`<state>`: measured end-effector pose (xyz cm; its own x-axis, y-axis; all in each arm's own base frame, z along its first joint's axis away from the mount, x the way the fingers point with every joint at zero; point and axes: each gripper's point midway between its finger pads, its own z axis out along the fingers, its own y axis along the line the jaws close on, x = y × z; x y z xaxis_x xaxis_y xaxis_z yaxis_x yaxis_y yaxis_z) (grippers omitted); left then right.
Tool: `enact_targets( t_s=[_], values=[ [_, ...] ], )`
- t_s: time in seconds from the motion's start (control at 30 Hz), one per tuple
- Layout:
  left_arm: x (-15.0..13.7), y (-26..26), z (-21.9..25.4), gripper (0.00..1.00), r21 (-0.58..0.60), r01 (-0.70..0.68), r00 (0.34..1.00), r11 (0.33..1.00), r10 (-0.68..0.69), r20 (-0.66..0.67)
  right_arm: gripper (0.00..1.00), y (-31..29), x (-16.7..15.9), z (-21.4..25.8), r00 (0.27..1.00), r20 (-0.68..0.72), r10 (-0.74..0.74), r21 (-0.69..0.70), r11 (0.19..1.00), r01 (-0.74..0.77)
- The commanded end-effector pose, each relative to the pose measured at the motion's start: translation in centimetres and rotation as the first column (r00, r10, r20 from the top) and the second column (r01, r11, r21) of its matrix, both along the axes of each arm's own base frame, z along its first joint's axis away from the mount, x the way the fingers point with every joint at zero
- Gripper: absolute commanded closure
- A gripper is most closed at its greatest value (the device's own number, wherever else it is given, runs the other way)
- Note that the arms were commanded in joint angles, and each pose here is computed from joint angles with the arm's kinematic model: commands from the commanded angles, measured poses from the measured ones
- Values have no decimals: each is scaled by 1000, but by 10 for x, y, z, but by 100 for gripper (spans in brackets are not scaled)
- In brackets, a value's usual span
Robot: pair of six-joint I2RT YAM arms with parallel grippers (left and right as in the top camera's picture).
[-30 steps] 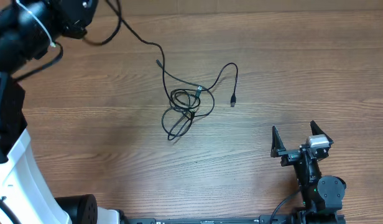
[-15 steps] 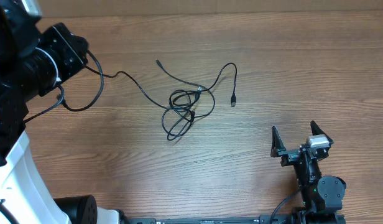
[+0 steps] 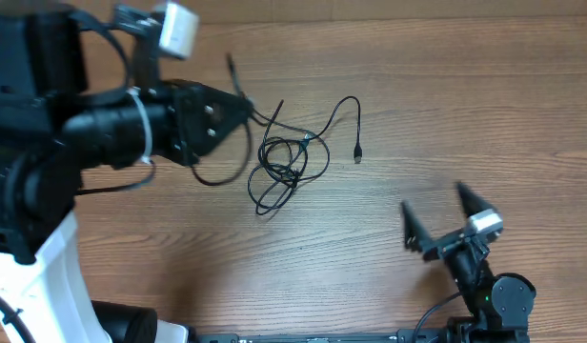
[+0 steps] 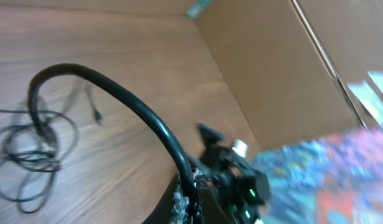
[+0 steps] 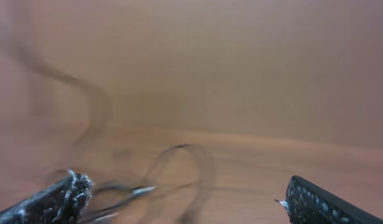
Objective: Untangle cables
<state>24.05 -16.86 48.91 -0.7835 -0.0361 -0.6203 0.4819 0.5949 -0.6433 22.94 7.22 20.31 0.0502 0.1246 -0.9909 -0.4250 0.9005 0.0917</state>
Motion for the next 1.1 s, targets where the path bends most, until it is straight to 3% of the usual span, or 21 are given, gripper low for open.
enact_targets(
  t_s=[0.0, 0.1, 0.13, 0.2, 0.33, 0.37, 0.47, 0.53, 0.63, 0.67, 0.77, 0.83, 0.87, 0.93, 1.07],
  values=[
    [-20, -19, 3, 96, 12, 93, 995, 996, -94, 34, 0, 66, -55, 0, 855, -94, 510, 200, 851, -486],
    [-28, -29, 3, 96, -18, 109, 994, 994, -109, -23, 0, 70, -75, 46, 815, 56, 576, 233, 787, -572],
    [-30, -30, 3, 96, -43, 90, 993, 995, -93, -73, 0, 70, -89, 73, 795, 182, 579, 165, 779, -605],
    [-33, -33, 5, 96, -79, 69, 987, 994, -79, -141, 0, 67, -100, 103, 787, 267, 556, 122, 790, -600],
    [-38, -49, 16, 96, -132, 91, 983, 987, -111, -148, 0, 69, -102, 140, 825, 186, 534, 23, 837, -547],
    [-37, -50, 17, 96, -149, 49, 977, 988, -79, -200, 0, 65, -90, 148, 873, 99, 477, -51, 879, -474],
    [-29, -51, 23, 96, -219, -103, 929, 970, 15, -371, 0, 46, -53, 145, 944, -110, 312, -95, 942, -322],
    [-28, -56, 41, 96, -296, -102, 925, 950, -19, -380, 0, 42, -36, 140, 936, -214, 278, -88, 949, -302],
    [-30, -68, 93, 96, -453, 24, 961, 891, -146, -236, 0, 60, -17, 116, 834, -379, 400, 17, 904, -426],
    [-28, -70, 117, 96, -521, 31, 967, 853, -158, -200, 0, 77, -13, 106, 748, -423, 512, 88, 844, -528],
    [-24, -68, 141, 96, -591, 7, 970, 807, -149, -191, 0, 107, -18, 125, 538, -345, 769, 255, 628, -735],
    [-19, -66, 144, 96, -604, -26, 971, 796, -123, -205, 0, 123, 1, 132, 493, -329, 806, 321, 586, -744],
    [-18, -66, 144, 96, -609, -45, 967, 792, -120, -227, 0, 135, 7, 135, 520, -303, 798, 271, 595, -756],
    [-16, -65, 145, 96, -618, -68, 963, 783, -111, -247, 0, 155, 37, 131, 707, -294, 643, 157, 762, -628],
    [-18, -65, 159, 96, -660, -70, 956, 748, -139, -258, 0, 173, 72, 126, 900, -248, 358, 24, 931, -363]
  ],
)
